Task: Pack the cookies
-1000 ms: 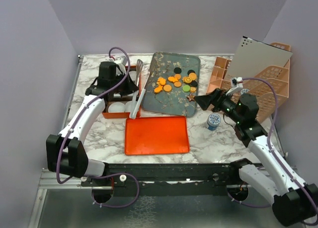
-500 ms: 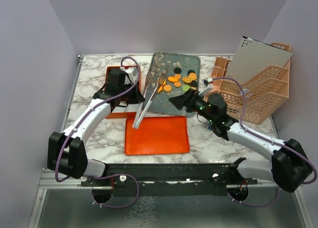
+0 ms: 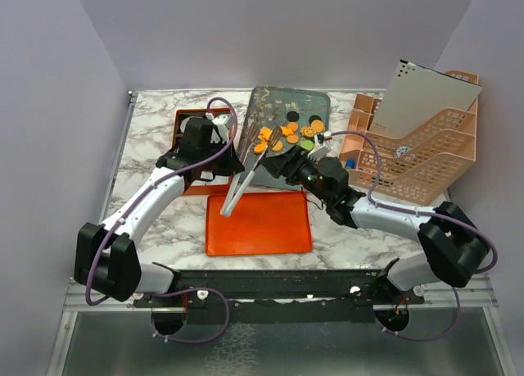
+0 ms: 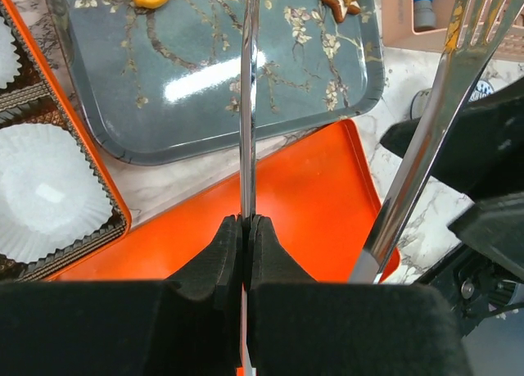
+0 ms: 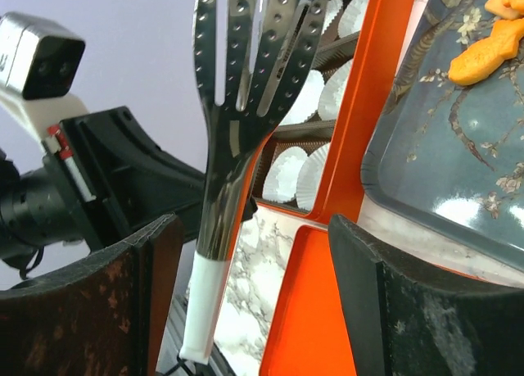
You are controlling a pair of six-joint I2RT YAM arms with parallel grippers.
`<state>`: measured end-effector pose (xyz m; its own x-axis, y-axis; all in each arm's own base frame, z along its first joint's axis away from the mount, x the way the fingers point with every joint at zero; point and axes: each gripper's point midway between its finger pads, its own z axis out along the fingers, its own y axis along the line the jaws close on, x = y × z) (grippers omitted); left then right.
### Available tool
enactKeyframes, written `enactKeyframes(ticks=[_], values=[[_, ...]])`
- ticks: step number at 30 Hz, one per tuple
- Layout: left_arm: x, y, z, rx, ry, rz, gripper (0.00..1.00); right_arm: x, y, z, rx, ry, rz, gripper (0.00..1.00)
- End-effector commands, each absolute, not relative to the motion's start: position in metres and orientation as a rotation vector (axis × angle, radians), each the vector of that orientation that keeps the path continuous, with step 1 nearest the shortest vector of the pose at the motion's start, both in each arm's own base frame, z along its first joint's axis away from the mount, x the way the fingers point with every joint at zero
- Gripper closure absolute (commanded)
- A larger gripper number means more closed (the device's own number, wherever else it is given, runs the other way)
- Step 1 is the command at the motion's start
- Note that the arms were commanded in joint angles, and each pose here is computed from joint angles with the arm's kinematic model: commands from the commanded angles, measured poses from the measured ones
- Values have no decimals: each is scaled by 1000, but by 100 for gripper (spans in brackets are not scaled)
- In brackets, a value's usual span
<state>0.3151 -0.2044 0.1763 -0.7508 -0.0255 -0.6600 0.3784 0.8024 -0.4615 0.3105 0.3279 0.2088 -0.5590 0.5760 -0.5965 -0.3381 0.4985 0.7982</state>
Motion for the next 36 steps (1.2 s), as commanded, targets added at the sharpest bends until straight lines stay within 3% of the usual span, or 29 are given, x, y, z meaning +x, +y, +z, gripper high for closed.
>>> enactKeyframes(ticks=[1, 9, 19, 21, 29, 36], values=[[313, -212, 192, 311, 2238, -785, 100, 325, 333, 228, 307, 1711, 1269, 23], [309, -216, 195, 349, 2220, -769, 100, 329, 342, 230, 334, 1695, 1324, 41], [310, -210, 203, 355, 2167, -708, 100, 320, 336, 225, 401, 1690, 1386, 98], [310, -208, 209, 352, 2139, -697, 97, 318, 334, 227, 417, 1680, 1403, 100], [307, -190, 235, 275, 2001, -636, 58, 308, 316, 231, 460, 1649, 1404, 99], [297, -171, 250, 237, 1952, -570, 39, 302, 295, 231, 528, 1622, 1372, 99]])
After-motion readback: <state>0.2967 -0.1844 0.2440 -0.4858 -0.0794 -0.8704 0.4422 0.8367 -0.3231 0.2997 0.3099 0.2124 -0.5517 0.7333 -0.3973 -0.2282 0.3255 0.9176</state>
